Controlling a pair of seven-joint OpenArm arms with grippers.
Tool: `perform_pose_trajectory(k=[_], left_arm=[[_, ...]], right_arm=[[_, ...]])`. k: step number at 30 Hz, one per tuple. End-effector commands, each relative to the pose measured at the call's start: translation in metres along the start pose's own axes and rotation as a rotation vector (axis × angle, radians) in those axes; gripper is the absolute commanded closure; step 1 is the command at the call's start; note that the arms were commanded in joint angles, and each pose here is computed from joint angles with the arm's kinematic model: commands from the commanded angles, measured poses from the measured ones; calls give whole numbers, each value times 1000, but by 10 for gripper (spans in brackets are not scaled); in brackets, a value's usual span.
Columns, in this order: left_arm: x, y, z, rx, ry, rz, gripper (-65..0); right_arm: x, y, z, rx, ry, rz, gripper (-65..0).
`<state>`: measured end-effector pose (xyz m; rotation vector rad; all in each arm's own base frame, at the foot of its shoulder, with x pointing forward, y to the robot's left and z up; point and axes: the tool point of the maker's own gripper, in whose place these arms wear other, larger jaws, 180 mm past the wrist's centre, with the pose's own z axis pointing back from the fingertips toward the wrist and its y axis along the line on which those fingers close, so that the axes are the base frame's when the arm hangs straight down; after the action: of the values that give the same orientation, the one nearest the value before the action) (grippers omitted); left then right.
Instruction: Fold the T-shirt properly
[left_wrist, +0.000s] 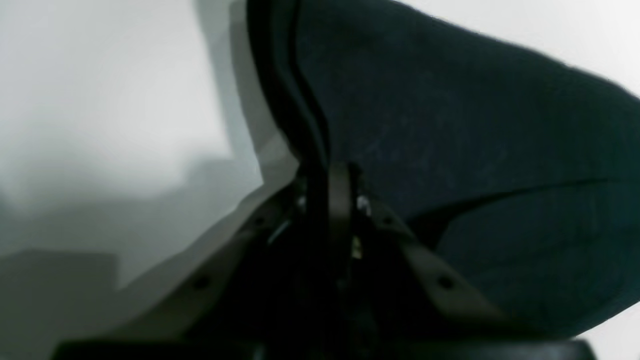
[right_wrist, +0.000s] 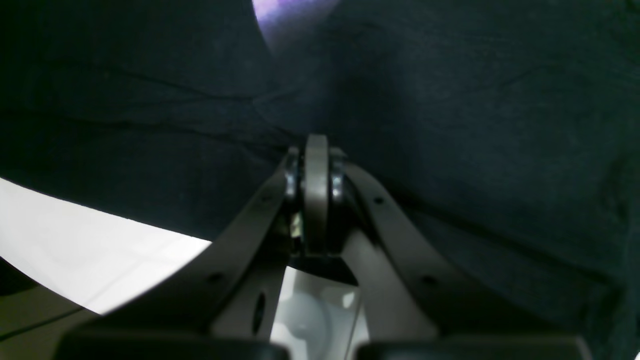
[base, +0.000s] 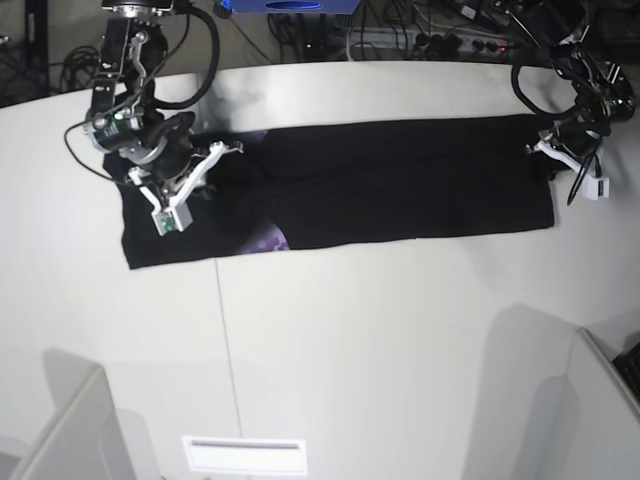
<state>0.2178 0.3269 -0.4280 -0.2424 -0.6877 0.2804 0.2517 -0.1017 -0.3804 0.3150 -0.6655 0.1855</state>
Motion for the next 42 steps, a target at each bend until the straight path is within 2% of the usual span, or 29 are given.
perform_pose_trajectory(k=[1,5,11,14,22,32,42], left_arm=[[-5,17,9,64,62,-36,0],[9,31,21,95,22,-71,0],[31,21,49,138,-61,-206,0],[37,8,62,147,-84,-277,0],[42,-39,80,126,-161,-359,0],[20,-100,55,-45,-105,-440,0],[1,-160,32,-189,-74,-431,0]], right_arm=[[10,2,4,8,-43,10,0],[8,3,4,10,-41,6,0],[8,3,4,10,-41,6,0],[8,4,4,13,-43,3,0],[11,10,2,26,-54,-15,0],[9,11,2,26,-51,-16,0],[9,10,1,26,-50,-17,0]])
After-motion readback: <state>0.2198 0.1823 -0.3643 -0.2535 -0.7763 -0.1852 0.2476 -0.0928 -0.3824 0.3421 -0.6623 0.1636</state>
